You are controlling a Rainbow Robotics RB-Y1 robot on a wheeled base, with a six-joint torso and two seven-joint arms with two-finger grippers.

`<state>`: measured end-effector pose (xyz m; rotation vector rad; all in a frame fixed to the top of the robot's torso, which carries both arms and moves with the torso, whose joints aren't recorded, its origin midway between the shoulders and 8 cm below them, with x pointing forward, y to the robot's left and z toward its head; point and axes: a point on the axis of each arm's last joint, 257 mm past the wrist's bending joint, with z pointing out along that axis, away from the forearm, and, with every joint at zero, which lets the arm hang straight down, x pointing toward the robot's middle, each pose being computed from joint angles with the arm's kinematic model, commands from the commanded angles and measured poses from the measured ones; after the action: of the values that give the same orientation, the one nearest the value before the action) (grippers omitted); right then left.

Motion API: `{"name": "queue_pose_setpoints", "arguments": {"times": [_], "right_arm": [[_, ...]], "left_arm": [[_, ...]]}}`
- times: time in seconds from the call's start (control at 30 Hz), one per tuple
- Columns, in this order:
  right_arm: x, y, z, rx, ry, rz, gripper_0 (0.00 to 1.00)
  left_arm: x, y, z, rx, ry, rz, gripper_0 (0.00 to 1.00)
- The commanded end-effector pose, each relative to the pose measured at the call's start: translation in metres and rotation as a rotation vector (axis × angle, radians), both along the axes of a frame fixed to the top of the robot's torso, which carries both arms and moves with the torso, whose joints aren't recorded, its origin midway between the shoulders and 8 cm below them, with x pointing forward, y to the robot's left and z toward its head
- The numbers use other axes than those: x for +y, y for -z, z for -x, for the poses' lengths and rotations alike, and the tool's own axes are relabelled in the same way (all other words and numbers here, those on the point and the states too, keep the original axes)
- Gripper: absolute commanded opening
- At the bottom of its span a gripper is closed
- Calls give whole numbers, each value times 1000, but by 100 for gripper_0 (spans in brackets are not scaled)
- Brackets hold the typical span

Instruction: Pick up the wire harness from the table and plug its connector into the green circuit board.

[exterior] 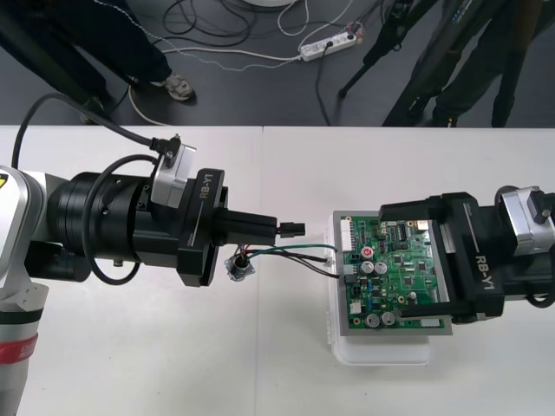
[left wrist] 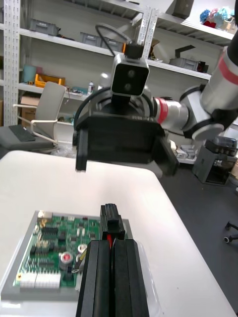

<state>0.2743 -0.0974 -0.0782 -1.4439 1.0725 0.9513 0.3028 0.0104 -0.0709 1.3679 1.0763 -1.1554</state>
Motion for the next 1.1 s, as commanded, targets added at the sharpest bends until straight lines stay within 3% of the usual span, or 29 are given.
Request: {"name": "queue_pose_setpoints", "arguments": {"times": [0.03, 0.27, 1.1], "right_arm": [[-34, 11, -2, 26, 16, 120, 100], [-74, 38, -10, 28, 39, 289, 100], [-179, 113, -45, 90, 261, 799, 100]], "left_arm": [[23, 25, 0, -112, 26, -19, 0], [30, 47, -15, -146, 3, -1, 0], [35, 142, -24, -126, -10, -19, 0]]}}
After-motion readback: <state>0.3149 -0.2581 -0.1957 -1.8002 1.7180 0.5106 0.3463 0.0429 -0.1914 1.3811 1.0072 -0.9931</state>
